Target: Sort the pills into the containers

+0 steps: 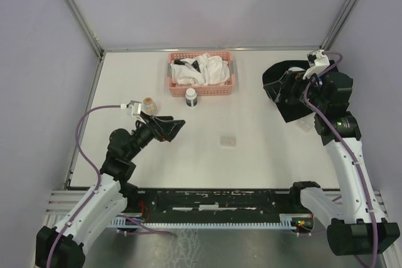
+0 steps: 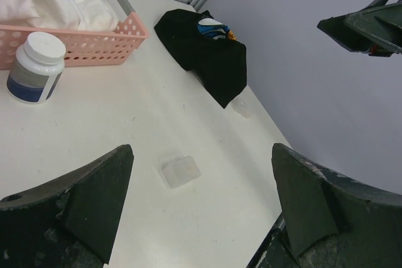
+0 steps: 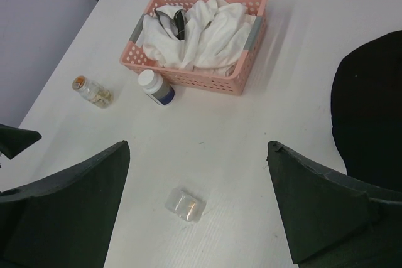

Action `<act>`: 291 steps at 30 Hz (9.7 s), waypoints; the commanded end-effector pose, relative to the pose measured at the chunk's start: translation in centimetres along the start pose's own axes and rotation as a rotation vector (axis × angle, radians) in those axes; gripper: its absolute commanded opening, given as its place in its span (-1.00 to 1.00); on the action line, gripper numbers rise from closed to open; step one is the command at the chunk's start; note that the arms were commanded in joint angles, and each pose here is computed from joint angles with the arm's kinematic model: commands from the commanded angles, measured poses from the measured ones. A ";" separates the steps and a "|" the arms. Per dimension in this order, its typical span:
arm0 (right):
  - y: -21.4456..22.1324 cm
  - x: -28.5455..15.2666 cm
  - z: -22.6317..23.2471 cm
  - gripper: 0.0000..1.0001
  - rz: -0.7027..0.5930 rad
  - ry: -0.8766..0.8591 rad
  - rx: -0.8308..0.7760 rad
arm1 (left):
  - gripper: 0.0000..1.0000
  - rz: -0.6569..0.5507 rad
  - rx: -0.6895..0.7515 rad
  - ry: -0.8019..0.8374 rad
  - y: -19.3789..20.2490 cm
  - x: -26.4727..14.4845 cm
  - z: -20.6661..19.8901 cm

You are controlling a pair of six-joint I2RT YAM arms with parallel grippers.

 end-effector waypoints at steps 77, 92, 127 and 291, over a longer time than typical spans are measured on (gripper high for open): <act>23.8 15.2 2.4 0.16 0.884 -0.509 -1.018 | 0.87 -0.021 -0.005 -0.066 4.3 -1.0 2.8; 20.8 14.4 4.5 -0.54 0.796 -0.496 -0.946 | 0.84 -0.007 0.017 0.082 4.1 -1.0 1.4; 13.2 11.7 5.6 -0.81 0.448 -0.331 -0.011 | 0.45 0.061 -0.273 -0.314 8.2 9.3 -8.7; 11.7 10.6 4.2 -0.87 0.638 -0.733 0.320 | -0.04 0.007 -0.446 -0.072 7.0 7.3 -8.7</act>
Point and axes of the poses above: each gripper's point midway between its finger pads, its own x axis out along the fingers, its own z axis along the line the jaws close on, y = z × x, the point moved 9 cm from there along -x, back along the fingers, and after that the axes turned 8 degrees about x, right-handed, at the moved point
